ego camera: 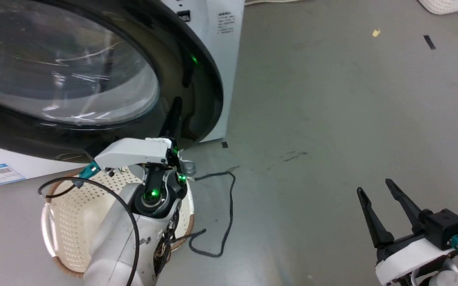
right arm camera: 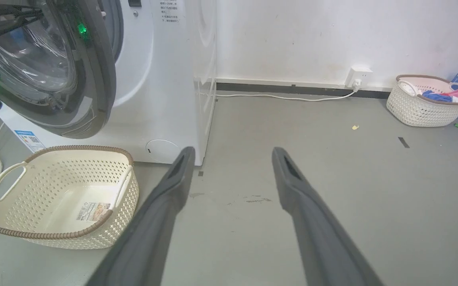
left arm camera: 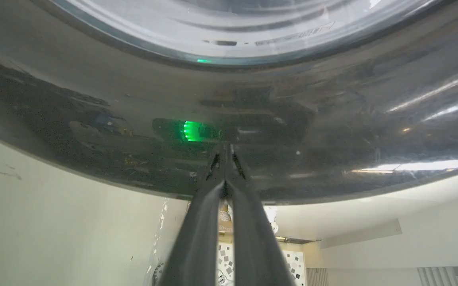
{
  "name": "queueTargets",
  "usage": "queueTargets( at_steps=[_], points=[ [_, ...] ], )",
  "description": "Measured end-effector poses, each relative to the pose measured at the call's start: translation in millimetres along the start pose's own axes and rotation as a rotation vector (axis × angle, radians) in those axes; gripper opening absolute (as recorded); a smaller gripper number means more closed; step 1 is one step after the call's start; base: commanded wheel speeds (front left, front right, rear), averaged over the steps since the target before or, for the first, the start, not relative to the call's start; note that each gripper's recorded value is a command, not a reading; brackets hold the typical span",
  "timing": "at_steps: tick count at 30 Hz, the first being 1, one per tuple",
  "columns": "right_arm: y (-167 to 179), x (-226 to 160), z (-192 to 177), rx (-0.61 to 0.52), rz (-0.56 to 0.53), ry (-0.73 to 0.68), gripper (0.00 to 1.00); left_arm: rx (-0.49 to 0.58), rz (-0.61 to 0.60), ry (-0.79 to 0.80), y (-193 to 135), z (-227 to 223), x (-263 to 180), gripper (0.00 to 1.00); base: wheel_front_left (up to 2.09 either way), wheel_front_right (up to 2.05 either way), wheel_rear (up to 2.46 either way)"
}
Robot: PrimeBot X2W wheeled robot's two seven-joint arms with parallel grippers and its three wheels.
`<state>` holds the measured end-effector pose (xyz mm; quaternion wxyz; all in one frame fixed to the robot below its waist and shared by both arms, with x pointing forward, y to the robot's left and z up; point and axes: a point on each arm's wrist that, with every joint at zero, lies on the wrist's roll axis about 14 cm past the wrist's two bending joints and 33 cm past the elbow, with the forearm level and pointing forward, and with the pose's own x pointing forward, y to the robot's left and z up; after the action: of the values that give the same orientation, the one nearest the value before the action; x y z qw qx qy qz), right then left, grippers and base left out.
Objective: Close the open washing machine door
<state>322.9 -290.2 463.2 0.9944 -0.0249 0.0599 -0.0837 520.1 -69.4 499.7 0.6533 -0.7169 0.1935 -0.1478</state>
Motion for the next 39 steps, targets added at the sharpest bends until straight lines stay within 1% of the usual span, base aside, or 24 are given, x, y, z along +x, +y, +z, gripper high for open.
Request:
queueTargets(
  at_steps=[2, 3, 4, 5, 7, 9, 13, 17, 19, 22, 24, 27, 28, 32, 33, 34, 35, 37, 39],
  points=[
    [3, 3, 4, 0.002, 0.012, -0.016, 1.0, 0.017, 0.0, -0.005, -1, 3, -4, 0.0, 0.0, 0.0, 0.0],
    [5, 4, 7, 0.003, 0.019, -0.024, 1.0, 0.032, -0.009, -0.008, -4, 4, -7, 0.29, 0.0, 0.0, 0.0],
    [8, 6, 9, 0.003, 0.027, -0.032, 1.0, 0.052, -0.016, -0.012, -6, 7, -12, 0.93, 0.0, 0.0, 0.0],
    [10, 6, 10, 0.004, 0.036, -0.038, 1.0, 0.072, -0.021, -0.018, -6, 9, -17, 1.0, 0.0, 0.0, 0.0],
    [16, 8, 13, 0.006, 0.056, -0.051, 1.0, 0.112, -0.023, -0.037, -4, 16, -33, 1.0, 0.0, 0.0, 0.0],
    [22, 10, 16, 0.008, 0.078, -0.063, 1.0, 0.183, -0.018, -0.052, 2, 26, -53, 1.0, 0.0, 0.0, 0.0],
    [40, 12, 21, 0.015, 0.135, -0.085, 1.0, 0.389, 0.002, -0.111, 14, 54, -101, 1.0, 0.0, 0.0, 0.0],
    [62, 14, 29, 0.019, 0.205, -0.114, 1.0, 0.644, 0.03, -0.192, 17, 92, -149, 1.0, 0.0, 0.0, 0.0],
    [74, 15, 33, 0.023, 0.24, -0.13, 1.0, 0.777, 0.042, -0.272, 11, 116, -174, 1.0, 0.0, 0.0, 0.0],
    [93, 16, 42, 0.022, 0.299, -0.158, 1.0, 0.938, 0.062, -0.399, -3, 142, -210, 1.0, 0.0, 0.0, 0.0],
    [107, 16, 48, 0.025, 0.341, -0.177, 1.0, 1.063, 0.073, -0.457, -13, 148, -230, 1.0, 0.0, 0.0, 0.0],
    [125, 16, 59, 0.029, 0.393, -0.21, 1.0, 1.278, 0.12, -0.526, -25, 155, -256, 1.0, 0.0, 0.0, 0.0],
    [144, 14, 65, 0.038, 0.444, -0.229, 1.0, 1.472, 0.18, -0.566, -32, 155, -276, 1.0, 0.0, 0.0, 0.0],
    [167, 12, 66, 0.047, 0.506, -0.228, 1.0, 1.669, 0.221, -0.577, -38, 146, -289, 1.0, 0.0, 0.0, 0.0],
    [173, 11, 64, 0.047, 0.524, -0.223, 0.71, 1.701, 0.228, -0.578, -39, 143, -290, 1.0, 0.0, 0.0, 0.0],
    [178, 11, 63, 0.046, 0.542, -0.219, 0.33, 1.729, 0.235, -0.579, -39, 141, -292, 1.0, 0.0, 0.0, 0.0],
    [184, 12, 63, 0.045, 0.559, -0.217, 0.0, 1.748, 0.24, -0.579, -39, 139, -292, 1.0, 0.0, 0.0, 0.0],
    [194, 13, 61, 0.038, 0.595, -0.212, 0.0, 1.767, 0.254, -0.573, -36, 136, -293, 1.0, 0.0, 0.0, 0.0],
    [202, 17, 61, 0.024, 0.629, -0.212, 0.0, 1.757, 0.272, -0.572, -32, 135, -293, 1.0, 0.0, 0.0, 0.0]
  ],
)
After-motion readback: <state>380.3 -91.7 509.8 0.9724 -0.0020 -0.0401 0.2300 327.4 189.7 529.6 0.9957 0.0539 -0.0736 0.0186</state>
